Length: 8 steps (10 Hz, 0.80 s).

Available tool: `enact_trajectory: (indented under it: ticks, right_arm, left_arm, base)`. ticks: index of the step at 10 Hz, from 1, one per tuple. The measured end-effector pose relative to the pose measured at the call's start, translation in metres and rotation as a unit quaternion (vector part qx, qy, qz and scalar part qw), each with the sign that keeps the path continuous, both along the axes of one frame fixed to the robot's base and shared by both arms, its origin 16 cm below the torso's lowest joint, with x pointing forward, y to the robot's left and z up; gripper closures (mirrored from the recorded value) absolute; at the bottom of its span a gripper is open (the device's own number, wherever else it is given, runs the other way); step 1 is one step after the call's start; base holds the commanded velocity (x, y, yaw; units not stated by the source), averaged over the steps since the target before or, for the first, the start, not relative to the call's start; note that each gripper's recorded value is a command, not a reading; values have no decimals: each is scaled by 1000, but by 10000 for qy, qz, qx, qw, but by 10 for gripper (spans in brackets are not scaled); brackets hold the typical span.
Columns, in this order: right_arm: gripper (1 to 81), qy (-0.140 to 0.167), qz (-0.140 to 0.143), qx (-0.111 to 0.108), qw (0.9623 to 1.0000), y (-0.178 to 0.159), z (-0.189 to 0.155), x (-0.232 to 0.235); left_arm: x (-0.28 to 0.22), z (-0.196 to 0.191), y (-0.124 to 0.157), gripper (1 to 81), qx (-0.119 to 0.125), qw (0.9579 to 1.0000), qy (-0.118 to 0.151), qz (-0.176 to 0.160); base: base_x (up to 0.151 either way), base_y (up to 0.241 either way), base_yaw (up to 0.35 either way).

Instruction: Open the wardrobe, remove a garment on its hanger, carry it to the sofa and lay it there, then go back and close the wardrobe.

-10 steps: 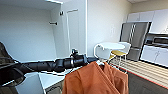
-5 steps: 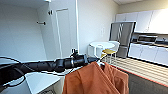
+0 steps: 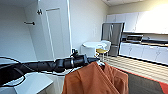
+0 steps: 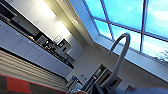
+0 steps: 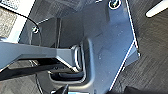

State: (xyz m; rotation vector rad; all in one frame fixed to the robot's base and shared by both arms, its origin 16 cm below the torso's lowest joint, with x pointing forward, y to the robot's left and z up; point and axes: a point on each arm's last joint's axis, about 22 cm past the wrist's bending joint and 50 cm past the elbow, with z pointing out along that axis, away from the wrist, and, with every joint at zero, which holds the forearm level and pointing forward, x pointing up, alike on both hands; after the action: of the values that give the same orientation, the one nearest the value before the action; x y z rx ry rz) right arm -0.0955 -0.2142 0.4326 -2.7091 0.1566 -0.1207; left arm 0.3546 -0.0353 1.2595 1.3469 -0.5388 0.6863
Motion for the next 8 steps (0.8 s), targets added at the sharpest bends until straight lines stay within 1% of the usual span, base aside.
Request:
enact_trajectory:
  ticks: [8]
  right_arm:
    - [10, 25, 1, 5, 10000, 0, 0, -5]
  left_arm:
    - [-1, 0, 9, 811, 10, 10000, -14, 53]
  base:
    - [0, 0, -235]
